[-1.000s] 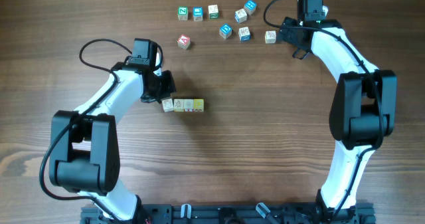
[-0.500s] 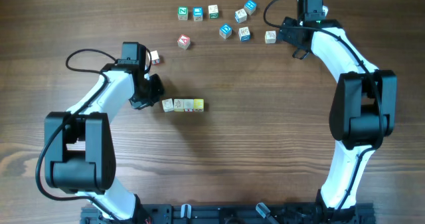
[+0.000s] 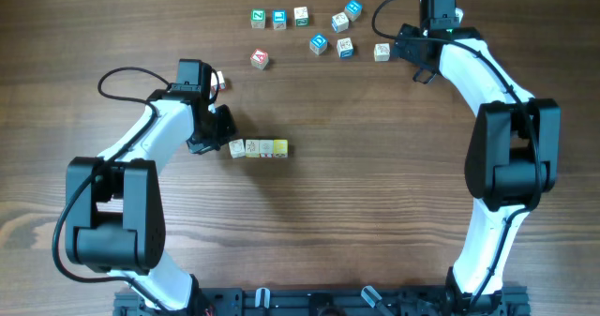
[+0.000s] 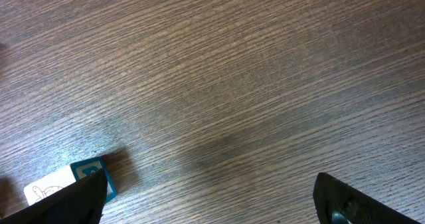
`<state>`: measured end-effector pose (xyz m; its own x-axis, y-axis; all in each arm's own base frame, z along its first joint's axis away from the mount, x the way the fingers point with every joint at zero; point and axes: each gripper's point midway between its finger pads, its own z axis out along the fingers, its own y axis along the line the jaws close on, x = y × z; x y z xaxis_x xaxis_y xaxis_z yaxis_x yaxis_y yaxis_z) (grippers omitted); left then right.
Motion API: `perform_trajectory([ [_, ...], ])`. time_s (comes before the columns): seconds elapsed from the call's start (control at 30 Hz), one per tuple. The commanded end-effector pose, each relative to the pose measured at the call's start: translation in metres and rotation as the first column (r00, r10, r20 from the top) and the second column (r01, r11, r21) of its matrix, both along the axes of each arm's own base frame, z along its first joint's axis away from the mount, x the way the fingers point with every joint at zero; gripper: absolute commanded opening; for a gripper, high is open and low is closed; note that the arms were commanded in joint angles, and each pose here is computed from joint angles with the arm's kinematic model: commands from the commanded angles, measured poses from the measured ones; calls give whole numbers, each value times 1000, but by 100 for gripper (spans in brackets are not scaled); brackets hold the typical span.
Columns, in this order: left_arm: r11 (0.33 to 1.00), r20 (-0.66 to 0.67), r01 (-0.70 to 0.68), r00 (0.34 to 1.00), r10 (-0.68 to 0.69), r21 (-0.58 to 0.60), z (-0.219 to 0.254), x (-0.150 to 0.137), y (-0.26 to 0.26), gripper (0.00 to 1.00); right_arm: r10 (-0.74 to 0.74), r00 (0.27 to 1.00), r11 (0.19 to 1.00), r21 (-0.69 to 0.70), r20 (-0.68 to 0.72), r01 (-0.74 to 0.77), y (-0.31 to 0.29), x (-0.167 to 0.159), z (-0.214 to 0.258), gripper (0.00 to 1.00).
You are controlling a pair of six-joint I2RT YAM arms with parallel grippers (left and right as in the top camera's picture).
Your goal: Form a horizontal line
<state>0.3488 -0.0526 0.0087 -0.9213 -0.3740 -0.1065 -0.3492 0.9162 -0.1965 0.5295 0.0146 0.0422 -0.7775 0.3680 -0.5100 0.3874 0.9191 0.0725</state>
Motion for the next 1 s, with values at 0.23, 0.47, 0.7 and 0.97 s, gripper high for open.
perform_trajectory([
  [0.23,1000,-30,19,999,-19,-16,-5,-8,-5,4,4,1000,1000,-24,-3,-4,-2,-2,0,100],
  [0.47,999,-15,23,1000,-24,-38,-4,-5,-9,4,4,1000,1000,-24,-4,-4,-2,-2,0,100],
  [0.7,998,6,28,1000,-27,-56,-3,0,-12,4,4,1000,1000,-24,-4,-4,-2,-2,0,100],
  [0.97,994,22,11,1000,-14,110,-5,4,16,4,4,1000,1000,-24,-4,-4,-2,-2,0,100],
])
